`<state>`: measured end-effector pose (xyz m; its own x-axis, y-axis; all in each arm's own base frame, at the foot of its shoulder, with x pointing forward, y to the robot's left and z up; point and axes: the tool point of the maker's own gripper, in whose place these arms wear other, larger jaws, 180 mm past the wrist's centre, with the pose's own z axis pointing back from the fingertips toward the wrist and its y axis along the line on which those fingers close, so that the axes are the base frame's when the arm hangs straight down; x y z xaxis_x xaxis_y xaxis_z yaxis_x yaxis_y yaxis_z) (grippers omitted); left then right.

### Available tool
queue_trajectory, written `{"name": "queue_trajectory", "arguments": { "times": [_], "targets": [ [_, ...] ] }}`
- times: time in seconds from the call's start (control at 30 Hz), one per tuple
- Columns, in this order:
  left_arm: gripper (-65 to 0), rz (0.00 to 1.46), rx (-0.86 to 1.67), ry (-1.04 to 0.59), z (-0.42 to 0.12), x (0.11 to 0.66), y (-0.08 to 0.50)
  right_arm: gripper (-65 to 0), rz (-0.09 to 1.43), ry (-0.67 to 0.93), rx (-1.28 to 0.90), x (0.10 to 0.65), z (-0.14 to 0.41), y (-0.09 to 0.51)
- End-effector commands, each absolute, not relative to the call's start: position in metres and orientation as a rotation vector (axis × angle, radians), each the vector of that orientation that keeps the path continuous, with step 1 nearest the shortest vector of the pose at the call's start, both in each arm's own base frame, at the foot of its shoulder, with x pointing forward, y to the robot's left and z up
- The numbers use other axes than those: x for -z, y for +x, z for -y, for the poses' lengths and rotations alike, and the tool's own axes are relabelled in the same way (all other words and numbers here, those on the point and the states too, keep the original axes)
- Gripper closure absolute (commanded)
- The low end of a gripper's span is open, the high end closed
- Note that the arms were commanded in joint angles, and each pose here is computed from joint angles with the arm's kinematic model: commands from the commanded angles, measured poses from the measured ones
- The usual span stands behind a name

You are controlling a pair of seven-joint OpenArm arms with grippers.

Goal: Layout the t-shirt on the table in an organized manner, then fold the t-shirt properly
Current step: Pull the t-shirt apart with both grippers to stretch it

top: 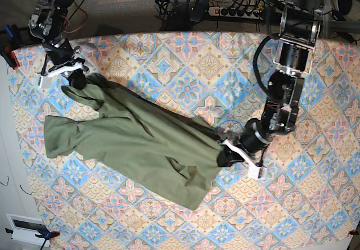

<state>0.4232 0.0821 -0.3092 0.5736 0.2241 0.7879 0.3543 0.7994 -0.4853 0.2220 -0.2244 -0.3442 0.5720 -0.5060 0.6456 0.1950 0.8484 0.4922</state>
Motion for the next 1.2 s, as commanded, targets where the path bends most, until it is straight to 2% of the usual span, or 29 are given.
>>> {"name": "queue_trajectory", "arguments": {
  "times": [0.0, 0.13, 0.27, 0.5, 0.7, 0.87, 1.17],
  "targets": [
    [0.0, 1.052, 0.091, -0.671, -0.096, 0.284, 0.429, -4.5, 0.878, 0.407, 0.393, 0.337, 0.221, 0.223],
    [0.0, 1.084, 0.096, -0.603, -0.136, 0.275, 0.413, -4.5, 0.694, 0.474, 0.325, 0.359, 0.188, 0.204],
    [0.0, 1.085, 0.129, -0.549, -0.155, 0.272, 0.400, -4.5, 0.633, 0.540, 0.258, 0.366, 0.155, 0.200],
    [0.0, 1.074, 0.116, -0.436, -0.204, 0.274, 0.388, -5.4, 0.696, 0.552, 0.239, 0.357, 0.149, 0.217],
    [0.0, 0.974, 0.153, -0.355, -0.228, 0.289, 0.372, -20.0, 0.828, 0.576, 0.195, 0.323, 0.147, 0.265],
    [0.0, 0.894, 0.167, -0.333, -0.233, 0.300, 0.364, -20.2, 0.886, 0.519, 0.136, 0.309, 0.153, 0.294],
    [0.0, 0.863, 0.185, -0.285, -0.244, 0.308, 0.356, -20.3, 0.784, 0.348, -0.065, 0.347, 0.124, 0.336]
  ]
}}
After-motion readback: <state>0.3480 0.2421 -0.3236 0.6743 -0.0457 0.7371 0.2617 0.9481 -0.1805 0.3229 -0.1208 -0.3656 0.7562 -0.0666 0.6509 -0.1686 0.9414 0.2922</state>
